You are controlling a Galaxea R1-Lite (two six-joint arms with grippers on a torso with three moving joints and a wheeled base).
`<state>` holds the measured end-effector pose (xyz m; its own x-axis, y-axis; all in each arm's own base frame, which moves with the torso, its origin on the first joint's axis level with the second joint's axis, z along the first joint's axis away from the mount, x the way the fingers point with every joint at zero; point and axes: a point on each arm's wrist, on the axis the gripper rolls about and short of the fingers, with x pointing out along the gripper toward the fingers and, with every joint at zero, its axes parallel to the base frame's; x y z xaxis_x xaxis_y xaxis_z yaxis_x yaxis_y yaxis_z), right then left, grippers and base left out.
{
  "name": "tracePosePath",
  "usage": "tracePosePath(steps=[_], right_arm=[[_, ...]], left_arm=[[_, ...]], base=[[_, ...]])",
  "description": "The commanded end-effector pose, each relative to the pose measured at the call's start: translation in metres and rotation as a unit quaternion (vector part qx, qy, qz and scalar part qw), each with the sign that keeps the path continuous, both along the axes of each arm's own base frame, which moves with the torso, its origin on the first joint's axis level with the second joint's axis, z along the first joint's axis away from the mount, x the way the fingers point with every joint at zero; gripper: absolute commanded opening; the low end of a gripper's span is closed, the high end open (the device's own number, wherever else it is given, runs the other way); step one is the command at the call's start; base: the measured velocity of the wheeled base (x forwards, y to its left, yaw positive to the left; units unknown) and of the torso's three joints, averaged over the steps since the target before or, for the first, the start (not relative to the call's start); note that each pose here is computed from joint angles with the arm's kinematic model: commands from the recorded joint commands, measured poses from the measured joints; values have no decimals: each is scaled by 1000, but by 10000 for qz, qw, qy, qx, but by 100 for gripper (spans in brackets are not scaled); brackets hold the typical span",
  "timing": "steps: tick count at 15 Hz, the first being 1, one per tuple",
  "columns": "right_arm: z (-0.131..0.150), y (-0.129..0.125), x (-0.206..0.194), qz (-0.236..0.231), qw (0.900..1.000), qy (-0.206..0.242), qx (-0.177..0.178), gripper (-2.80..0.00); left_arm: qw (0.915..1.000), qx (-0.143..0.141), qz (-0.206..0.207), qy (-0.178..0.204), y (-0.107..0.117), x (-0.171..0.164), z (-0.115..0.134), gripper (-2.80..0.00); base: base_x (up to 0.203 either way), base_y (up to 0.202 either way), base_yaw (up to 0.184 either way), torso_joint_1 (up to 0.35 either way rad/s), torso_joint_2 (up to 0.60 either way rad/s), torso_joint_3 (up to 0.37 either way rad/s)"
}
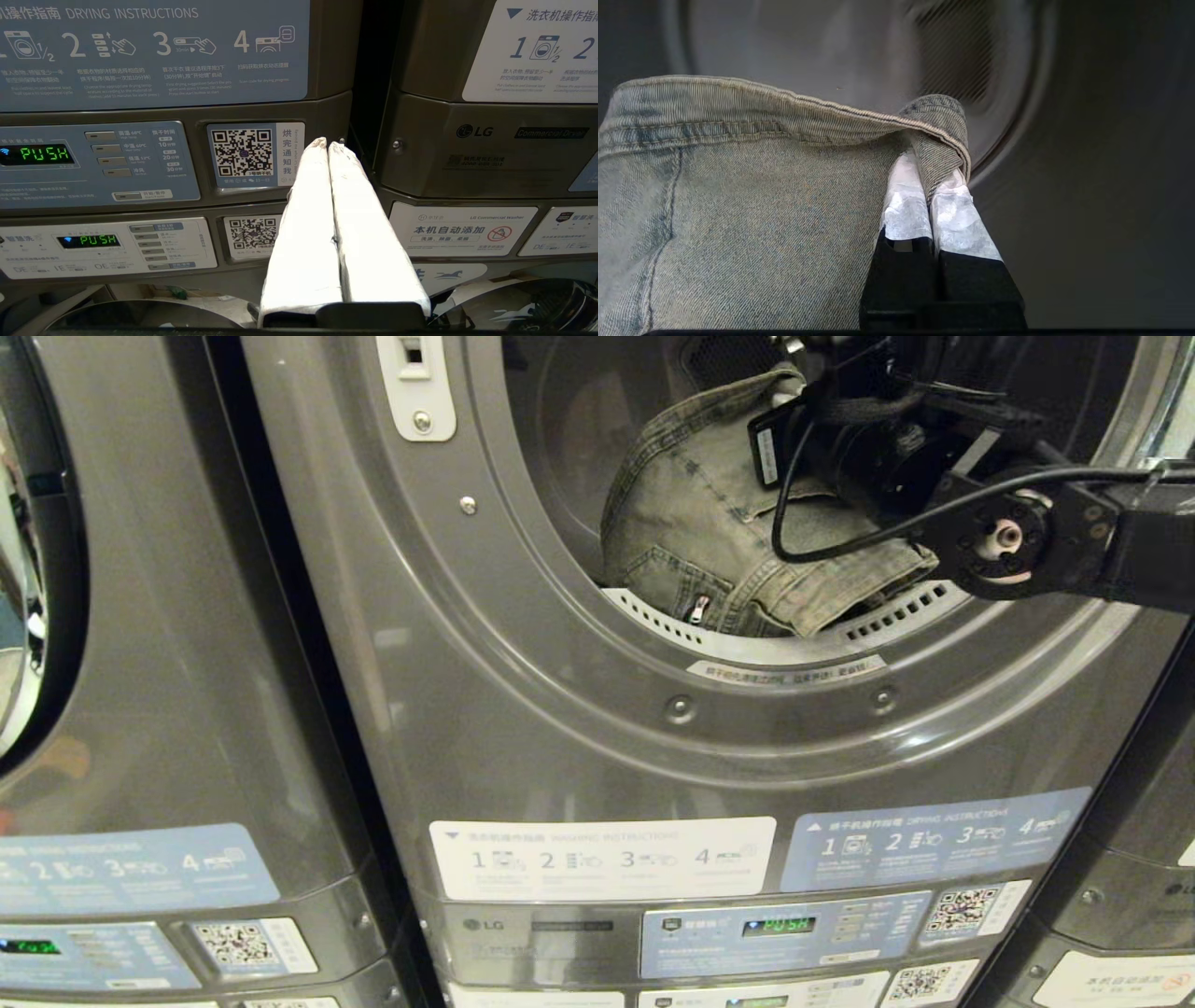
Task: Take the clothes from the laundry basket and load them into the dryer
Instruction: Put the clothes in the dryer
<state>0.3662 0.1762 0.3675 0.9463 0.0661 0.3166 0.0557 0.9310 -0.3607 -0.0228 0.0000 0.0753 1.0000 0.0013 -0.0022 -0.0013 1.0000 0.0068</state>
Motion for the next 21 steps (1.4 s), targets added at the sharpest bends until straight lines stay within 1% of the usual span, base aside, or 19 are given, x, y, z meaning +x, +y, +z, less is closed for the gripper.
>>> tracePosePath(steps=[1,5,6,7,8,11,15,16,19,21], right_arm=[[-13,-1,16,-130,9999,7,-84,-280],[-20,-10,25,-321,9993,100,-173,-280],[-24,-13,28,-410,9986,176,-280,-280],[-29,-17,32,-613,9968,278,-438,-280],[-34,-17,37,-772,9951,365,-499,-280],[-44,-24,46,-1091,9914,513,-511,-280],[-46,-28,51,-1161,9905,530,-513,-280],[-45,-29,50,-1141,9909,499,-507,0],[-39,-29,47,-1013,9929,388,-484,0],[-25,-30,37,-776,9958,190,-454,0]], left_arm=[[10000,4,1,4,0,0,0,-280],[10000,12,1,4,0,0,0,-280],[10000,5,1,4,0,0,0,-280],[10000,12,1,4,0,0,0,-280],[10000,7,1,4,0,0,0,-280],[10000,4,1,4,0,0,0,-280],[10000,9,1,4,0,0,0,-280],[10000,4,1,4,0,0,0,-280],[10000,4,1,4,0,0,0,-280],[10000,4,1,4,0,0,0,-280]], base=[[0,0,0,0,0,0],[0,0,0,0,0,0],[0,0,0,0,0,0],[0,0,0,0,0,0],[0,0,0,0,0,0],[0,0,0,0,0,0],[0,0,0,0,0,0],[0,0,0,0,0,0],[0,0,0,0,0,0],[0,0,0,0,0,0]])
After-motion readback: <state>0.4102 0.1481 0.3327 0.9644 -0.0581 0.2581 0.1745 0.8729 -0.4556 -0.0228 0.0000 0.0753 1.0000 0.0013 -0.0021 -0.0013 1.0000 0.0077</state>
